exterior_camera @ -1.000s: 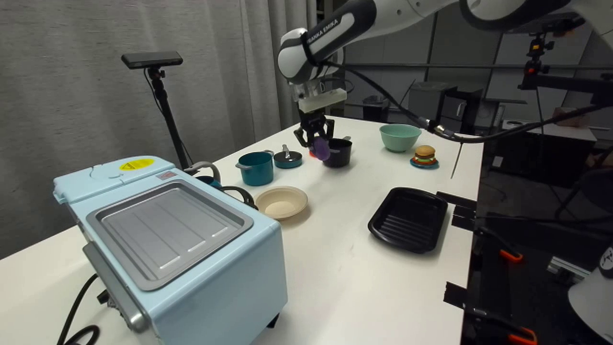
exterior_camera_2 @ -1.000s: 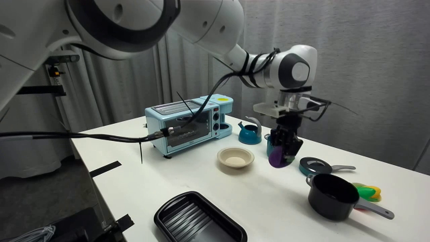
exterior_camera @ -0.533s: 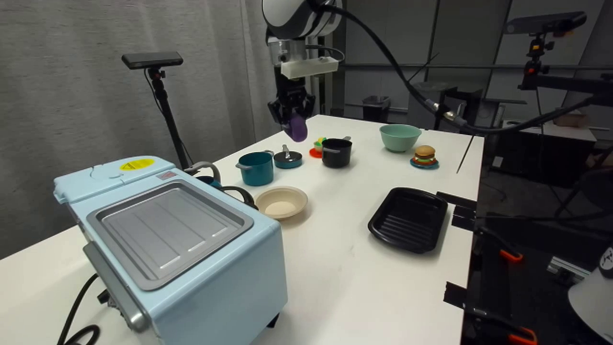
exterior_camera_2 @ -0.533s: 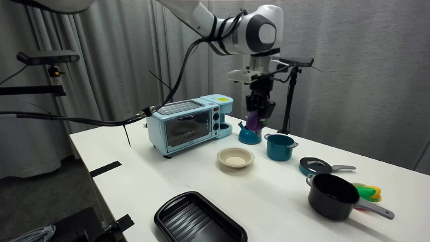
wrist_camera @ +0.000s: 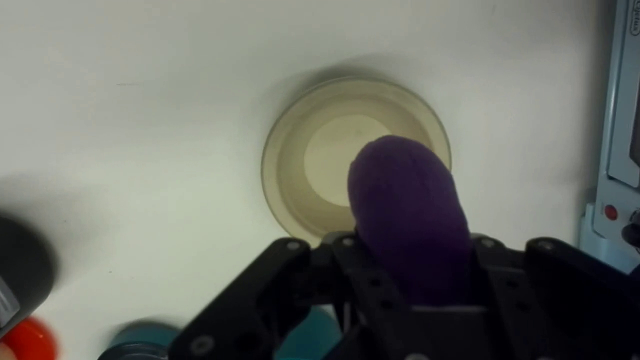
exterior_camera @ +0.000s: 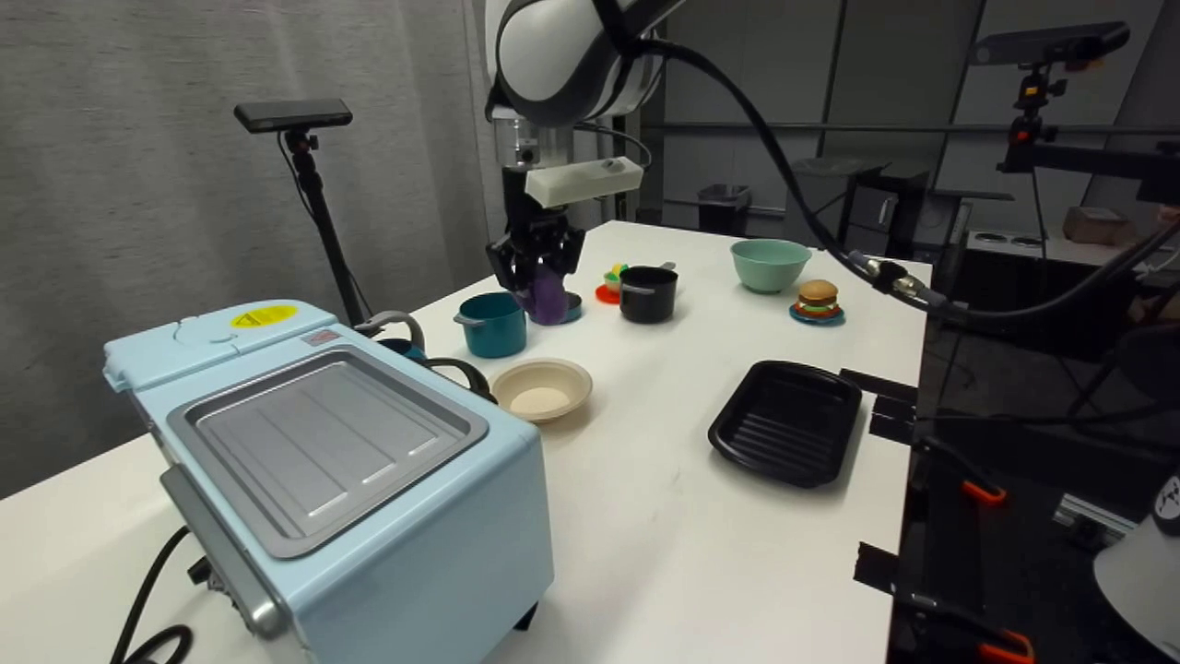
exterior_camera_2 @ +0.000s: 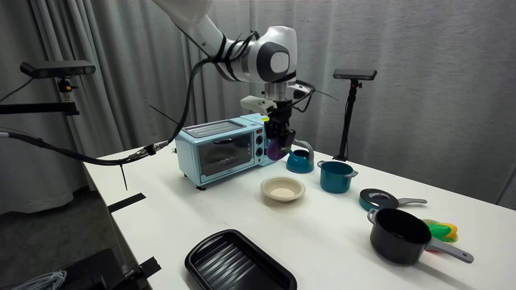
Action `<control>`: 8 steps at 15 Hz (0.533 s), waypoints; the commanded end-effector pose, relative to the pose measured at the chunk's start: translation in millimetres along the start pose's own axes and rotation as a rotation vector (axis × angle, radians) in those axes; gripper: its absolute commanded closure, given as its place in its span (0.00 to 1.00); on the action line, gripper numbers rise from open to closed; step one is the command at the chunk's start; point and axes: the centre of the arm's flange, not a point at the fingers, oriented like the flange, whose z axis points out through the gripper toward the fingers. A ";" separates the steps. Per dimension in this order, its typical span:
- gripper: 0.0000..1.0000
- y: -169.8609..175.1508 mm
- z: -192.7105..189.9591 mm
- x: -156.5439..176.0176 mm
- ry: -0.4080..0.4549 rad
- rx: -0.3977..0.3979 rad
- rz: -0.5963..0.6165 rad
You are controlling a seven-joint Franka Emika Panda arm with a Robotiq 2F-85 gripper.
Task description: Pick the purple object and put it in the bowl
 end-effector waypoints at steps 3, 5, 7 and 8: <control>0.94 8.9 44.9 12.1 -0.016 -0.011 -0.002; 0.94 11.2 62.5 17.7 -0.028 -0.027 0.002; 0.94 13.2 78.1 26.1 -0.040 -0.043 0.010; 0.94 13.9 83.8 30.9 -0.047 -0.047 0.013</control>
